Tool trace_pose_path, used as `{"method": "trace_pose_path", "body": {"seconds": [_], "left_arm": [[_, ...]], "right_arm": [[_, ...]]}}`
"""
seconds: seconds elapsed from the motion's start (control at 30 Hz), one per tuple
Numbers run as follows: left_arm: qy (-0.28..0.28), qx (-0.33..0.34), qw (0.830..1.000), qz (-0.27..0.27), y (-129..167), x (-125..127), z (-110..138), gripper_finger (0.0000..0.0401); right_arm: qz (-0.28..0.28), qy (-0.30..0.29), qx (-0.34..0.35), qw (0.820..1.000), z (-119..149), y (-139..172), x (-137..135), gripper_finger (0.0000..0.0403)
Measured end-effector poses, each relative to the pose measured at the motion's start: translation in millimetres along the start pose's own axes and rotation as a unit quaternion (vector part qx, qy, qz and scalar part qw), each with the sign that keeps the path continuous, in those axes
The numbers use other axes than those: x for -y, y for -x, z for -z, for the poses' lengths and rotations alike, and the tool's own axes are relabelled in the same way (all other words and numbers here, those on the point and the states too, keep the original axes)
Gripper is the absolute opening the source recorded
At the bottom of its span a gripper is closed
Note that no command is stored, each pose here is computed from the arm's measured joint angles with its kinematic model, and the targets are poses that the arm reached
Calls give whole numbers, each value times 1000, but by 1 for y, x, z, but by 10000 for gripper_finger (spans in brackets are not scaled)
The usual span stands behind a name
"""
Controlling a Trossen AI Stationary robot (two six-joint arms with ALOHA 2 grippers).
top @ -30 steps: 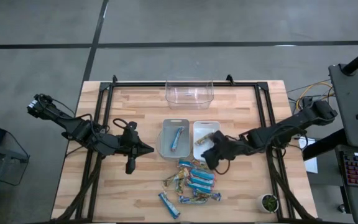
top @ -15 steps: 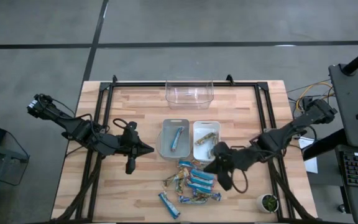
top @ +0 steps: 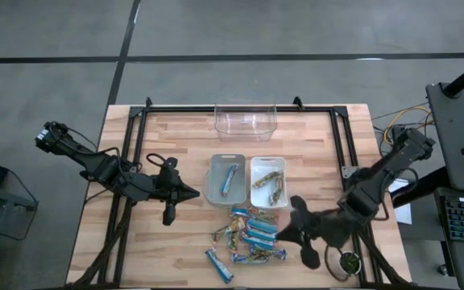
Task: Pick and place Granola Bars by type
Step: Put the blue granola bar into the transparent bin
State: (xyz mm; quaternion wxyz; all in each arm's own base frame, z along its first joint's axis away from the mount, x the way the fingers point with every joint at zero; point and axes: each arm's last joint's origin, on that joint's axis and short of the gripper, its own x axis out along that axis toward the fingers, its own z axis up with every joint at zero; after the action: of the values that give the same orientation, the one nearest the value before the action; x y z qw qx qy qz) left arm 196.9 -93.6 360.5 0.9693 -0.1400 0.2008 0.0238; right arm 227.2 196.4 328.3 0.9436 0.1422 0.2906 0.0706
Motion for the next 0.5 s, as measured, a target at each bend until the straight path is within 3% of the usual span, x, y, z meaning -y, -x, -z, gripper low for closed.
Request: {"method": "trace_pose_path", "body": {"seconds": [0.1,0.5], "left_arm": [[0,0,1000,0,0,0,0,0],[0,-1,1000,-1,0,0,0,0]], "right_arm": [[10,27,0,1000,8,-3,-7,9],[-1,34,-17,999,30,-20,-28,9]]}}
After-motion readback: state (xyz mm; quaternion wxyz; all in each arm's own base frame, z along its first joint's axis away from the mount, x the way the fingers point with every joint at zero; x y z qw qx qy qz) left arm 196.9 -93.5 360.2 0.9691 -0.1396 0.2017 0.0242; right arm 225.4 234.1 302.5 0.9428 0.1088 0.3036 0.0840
